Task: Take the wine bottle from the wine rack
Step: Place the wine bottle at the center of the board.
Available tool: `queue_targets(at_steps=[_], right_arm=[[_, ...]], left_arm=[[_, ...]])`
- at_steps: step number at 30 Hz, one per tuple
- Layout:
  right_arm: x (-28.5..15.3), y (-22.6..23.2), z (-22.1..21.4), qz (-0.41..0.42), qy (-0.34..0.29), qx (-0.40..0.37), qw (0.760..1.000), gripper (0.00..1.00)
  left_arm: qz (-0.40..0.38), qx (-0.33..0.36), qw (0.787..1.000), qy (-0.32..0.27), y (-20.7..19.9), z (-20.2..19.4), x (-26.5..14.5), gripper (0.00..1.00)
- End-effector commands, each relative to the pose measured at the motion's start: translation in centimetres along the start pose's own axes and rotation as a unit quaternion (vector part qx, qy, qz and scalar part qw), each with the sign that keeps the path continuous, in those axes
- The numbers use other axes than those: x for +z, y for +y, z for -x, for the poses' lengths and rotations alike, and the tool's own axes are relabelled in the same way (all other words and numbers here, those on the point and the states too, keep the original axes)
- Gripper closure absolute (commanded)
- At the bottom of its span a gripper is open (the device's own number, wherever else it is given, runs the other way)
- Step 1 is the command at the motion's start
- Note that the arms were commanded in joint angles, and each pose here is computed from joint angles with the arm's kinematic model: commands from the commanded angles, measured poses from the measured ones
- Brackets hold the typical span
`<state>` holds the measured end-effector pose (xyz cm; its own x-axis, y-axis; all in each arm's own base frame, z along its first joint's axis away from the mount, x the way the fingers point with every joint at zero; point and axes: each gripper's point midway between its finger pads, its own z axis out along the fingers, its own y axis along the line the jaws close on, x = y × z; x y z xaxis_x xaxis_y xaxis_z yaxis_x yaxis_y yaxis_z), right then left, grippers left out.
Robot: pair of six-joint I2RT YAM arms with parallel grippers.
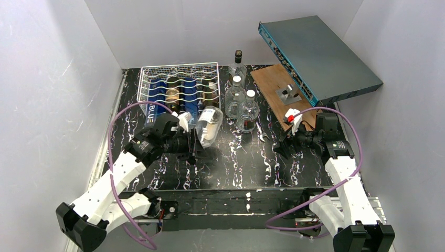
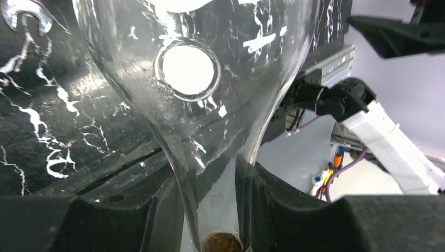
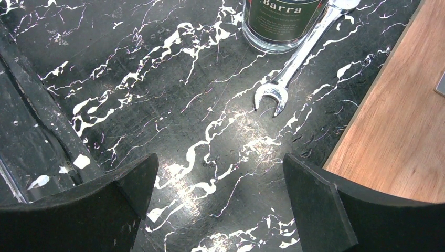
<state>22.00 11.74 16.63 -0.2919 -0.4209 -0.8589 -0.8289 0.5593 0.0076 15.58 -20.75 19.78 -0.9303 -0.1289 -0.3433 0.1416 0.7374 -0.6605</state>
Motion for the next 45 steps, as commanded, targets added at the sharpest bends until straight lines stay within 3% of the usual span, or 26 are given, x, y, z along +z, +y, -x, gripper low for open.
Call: queue_targets(at_steps=[1,13,23,37,45], right_arm=[[-0.2,0.2,0.5,0.003,-0.015,-0.011,1.0,0.02],[-0.3,0.3,0.6,0.004,-0.017,-0.011,1.0,0.02],[-0.3,0.4,0.7,0.004,-0.02,-0.013,1.0,0.02],[-0.4,0.5,0.9,0.005,-0.024,-0.016,1.0,0.02],[-0.5,0.7,1.0,0.006,-0.027,-0.018,0.999,0.02]], left_arm=[[-0.08,0.079,0.992,-0.054,-4.5,1.9,-0.5,1.0],[-0.089,0.024,0.995,0.033,-4.7,-0.8,1.1,1.0],[-0.085,-0.09,0.988,0.095,-5.5,-2.2,1.5,1.0],[-0.091,-0.252,0.948,0.17,-7.9,-2.5,2.3,1.0],[-0.084,-0.291,0.931,0.204,-8.8,-2.6,1.9,1.0]])
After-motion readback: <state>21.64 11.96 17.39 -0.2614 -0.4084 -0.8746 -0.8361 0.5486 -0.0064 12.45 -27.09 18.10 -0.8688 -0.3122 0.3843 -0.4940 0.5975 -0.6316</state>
